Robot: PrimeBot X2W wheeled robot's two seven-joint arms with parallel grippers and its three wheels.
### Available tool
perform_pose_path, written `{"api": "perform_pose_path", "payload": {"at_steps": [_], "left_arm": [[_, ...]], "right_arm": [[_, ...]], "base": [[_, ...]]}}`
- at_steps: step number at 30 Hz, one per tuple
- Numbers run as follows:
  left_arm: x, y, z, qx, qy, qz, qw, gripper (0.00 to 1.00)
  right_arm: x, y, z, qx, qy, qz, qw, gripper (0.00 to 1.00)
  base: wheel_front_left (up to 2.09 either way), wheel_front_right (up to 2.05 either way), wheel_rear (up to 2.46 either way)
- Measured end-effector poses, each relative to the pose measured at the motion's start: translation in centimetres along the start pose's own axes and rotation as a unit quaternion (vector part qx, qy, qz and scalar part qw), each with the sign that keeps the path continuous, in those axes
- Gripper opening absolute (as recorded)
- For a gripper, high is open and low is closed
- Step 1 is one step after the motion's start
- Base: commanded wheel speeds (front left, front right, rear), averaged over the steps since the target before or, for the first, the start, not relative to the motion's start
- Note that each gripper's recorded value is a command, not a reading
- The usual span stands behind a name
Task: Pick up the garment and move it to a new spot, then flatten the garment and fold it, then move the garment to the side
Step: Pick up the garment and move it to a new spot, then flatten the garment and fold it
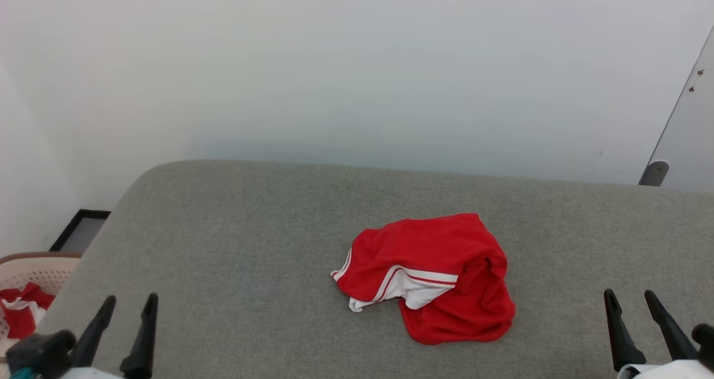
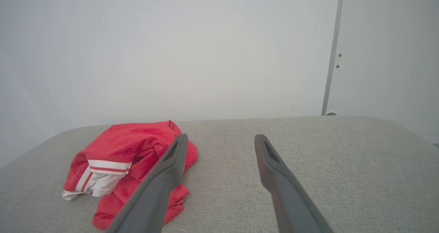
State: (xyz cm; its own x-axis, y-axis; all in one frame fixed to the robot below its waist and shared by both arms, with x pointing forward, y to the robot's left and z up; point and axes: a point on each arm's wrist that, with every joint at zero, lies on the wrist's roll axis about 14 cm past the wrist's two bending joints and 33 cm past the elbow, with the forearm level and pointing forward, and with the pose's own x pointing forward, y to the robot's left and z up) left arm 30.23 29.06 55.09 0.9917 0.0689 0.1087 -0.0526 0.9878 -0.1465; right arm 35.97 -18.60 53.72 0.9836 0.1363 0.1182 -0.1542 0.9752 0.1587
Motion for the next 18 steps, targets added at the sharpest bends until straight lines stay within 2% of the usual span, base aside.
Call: {"api": "perform_pose_path", "payload": {"at_steps": [8,18], "left_arm": [[-1.9,2.0,-0.6,-0.010,0.006,0.026,1.000,1.00],[-2.2,2.1,-0.9,-0.019,0.007,0.026,0.999,1.00]], "right_arm": [[-0.5,-0.2,-0.7,0.000,0.003,-0.006,1.000,1.00],[-0.3,0.2,-0.9,0.000,0.005,-0.002,1.000,1.00]], "base": [[0.00,0.00,0.00],[0.00,0.00,0.00]]}}
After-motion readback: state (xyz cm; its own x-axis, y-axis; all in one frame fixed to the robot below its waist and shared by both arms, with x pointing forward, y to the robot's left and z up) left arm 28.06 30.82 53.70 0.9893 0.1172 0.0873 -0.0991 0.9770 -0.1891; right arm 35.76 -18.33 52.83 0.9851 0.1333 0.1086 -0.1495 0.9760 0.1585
